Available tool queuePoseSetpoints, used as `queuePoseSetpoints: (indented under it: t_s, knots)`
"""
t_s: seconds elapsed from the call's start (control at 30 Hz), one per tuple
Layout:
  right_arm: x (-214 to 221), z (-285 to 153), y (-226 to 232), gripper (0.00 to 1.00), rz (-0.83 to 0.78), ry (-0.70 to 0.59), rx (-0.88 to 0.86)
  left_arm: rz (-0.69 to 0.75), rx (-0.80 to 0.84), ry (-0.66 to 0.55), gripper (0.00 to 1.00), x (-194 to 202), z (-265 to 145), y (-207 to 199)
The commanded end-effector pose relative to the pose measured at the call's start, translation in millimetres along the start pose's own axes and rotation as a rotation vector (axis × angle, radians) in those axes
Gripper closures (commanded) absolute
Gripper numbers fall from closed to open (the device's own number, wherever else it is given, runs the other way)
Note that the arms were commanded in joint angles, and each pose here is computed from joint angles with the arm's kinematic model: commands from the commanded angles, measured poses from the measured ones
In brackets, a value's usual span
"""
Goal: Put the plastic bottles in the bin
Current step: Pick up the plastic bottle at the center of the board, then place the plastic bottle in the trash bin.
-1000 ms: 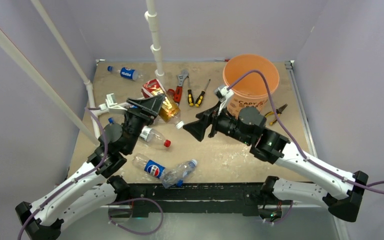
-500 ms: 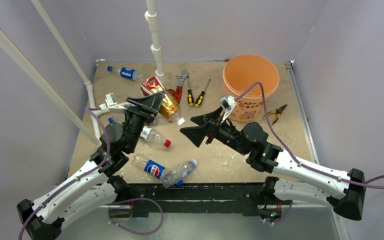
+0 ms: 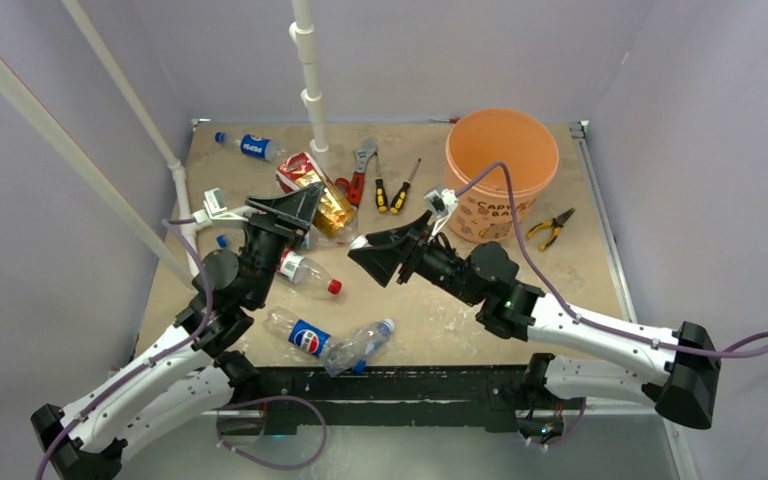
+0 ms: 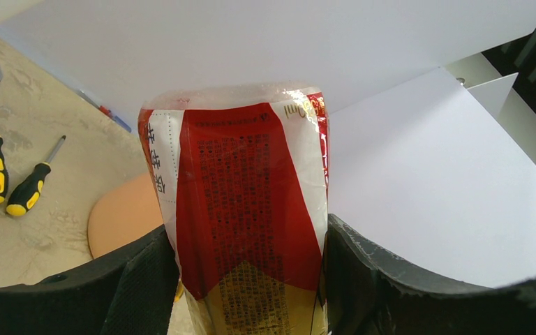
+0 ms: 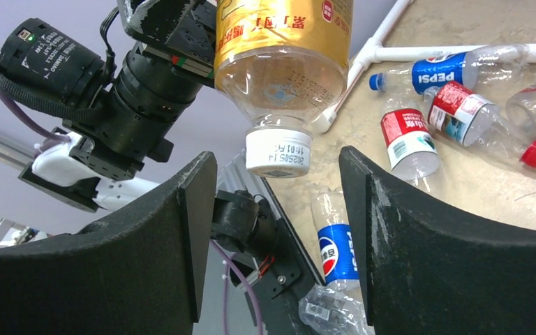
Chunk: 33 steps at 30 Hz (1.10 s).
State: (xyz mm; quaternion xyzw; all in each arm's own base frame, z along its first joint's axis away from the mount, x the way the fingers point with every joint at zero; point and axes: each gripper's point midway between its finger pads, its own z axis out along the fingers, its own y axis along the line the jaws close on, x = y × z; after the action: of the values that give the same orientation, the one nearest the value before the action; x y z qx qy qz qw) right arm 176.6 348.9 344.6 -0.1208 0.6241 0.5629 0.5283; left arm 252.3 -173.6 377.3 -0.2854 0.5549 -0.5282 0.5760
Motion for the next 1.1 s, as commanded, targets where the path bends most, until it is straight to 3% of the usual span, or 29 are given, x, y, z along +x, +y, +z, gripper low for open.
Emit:
queuePoseSetpoints:
  t_s: [0.0,0.3,0.47,0.6,0.67,0.77,0.93,1.07]
  knots:
    - [-16.0,5.3,15.4,0.37,0.034,-0.056,-0.047,-0.029,0.015,-0.014,0.48,-4.5,-2.1,-3.7]
    - [-14.0,12.5,26.6,0.46,0.061,-0.045,-0.1,-0.045,0.021,0.012,0.48,-0.3,-3.1,-6.2]
    - [-15.1,13.9,27.6,0.58,0.076,-0.049,-0.102,-0.053,0.023,0.032,0.48,3.0,-4.1,-6.9]
    - [-19.7,9.4,28.8,0.79,0.082,-0.075,-0.111,-0.049,0.025,0.055,0.47,8.2,-4.8,-5.3]
    - [-23.7,5.5,28.8,1.0,0.077,-0.087,-0.107,-0.019,0.027,0.077,0.34,12.6,-4.8,-4.9]
    - [-30.5,-3.5,26.4,1.0,0.041,-0.079,-0.069,0.075,-0.039,0.109,0.04,14.3,-5.5,3.3]
    - [-42.4,-43.4,5.4,1.0,-0.08,0.062,0.15,0.396,-0.156,0.148,0.01,-5.7,-23.1,18.7]
    - [-51.5,-84.9,-13.6,1.0,-0.143,0.177,0.335,0.61,-0.063,0.131,0.01,-33.6,-41.7,-5.7]
